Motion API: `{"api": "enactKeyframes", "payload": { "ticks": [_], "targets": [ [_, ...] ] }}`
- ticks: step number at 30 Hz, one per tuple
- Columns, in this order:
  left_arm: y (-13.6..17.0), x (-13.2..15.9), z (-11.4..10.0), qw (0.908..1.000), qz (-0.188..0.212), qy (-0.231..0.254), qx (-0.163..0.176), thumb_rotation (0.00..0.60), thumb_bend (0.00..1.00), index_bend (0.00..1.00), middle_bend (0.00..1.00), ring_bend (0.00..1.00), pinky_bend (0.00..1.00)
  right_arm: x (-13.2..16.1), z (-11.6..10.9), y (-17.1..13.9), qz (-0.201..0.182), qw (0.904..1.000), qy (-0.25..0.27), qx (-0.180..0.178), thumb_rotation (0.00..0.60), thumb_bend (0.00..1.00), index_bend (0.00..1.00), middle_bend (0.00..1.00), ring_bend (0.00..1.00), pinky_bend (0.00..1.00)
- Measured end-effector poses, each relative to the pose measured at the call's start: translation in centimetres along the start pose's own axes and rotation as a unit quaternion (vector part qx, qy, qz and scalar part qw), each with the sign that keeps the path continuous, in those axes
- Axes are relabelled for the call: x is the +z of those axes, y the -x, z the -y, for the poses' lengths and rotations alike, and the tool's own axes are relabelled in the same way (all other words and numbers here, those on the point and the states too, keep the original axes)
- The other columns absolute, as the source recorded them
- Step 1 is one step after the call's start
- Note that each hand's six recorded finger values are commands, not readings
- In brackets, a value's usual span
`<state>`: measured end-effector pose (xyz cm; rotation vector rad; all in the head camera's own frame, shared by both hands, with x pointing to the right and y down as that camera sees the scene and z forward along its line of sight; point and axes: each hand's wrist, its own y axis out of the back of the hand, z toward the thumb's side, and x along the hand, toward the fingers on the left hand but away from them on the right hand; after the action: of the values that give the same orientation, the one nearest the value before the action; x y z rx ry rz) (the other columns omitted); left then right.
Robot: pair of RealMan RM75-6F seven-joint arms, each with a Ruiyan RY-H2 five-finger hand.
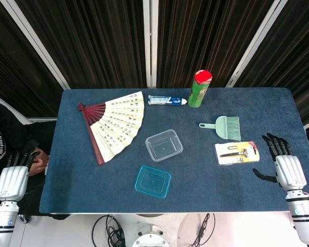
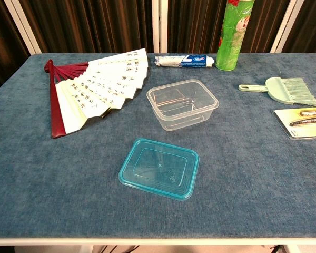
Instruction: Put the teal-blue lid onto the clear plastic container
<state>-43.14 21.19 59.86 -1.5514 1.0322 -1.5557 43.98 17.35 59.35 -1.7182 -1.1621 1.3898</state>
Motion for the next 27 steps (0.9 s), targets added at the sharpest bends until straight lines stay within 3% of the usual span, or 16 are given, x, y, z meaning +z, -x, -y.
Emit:
{"api": "enactKeyframes", "payload": {
  "ticks": [7,16,22,27],
  "targets": [
    [0.2,0.0,0.0,1.0000,0.000,0.000,0.001,0.600,0.06,0.18,0.11,0.00,0.00,0.4,0.2,0.1,-0.008,1.0000,-0.003,0.005,0.600,0.11,0.00,0.00,0.00,0.00],
    [0.3,0.3,-0.4,0.9999,0.008,0.002,0.012,0.600,0.06,0.18,0.11,0.00,0.00,4.1,1.4,2.6,-0.077,0.9961,-0.022,0.038,0.600,0.11,0.00,0.00,0.00,0.00],
    [0.2,0.6,-0.8,0.9996,0.019,0.008,0.018,0.600,0.06,0.18,0.11,0.00,0.00,9.7,4.1,6.1,-0.157,0.9820,-0.047,0.095,0.600,0.11,0.00,0.00,0.00,0.00],
    [0.1,0.6,-1.2,0.9994,0.025,0.004,0.022,0.600,0.06,0.18,0.11,0.00,0.00,15.3,7.7,8.7,-0.218,0.9607,-0.067,0.158,0.600,0.07,0.00,0.00,0.00,0.00]
  ]
}}
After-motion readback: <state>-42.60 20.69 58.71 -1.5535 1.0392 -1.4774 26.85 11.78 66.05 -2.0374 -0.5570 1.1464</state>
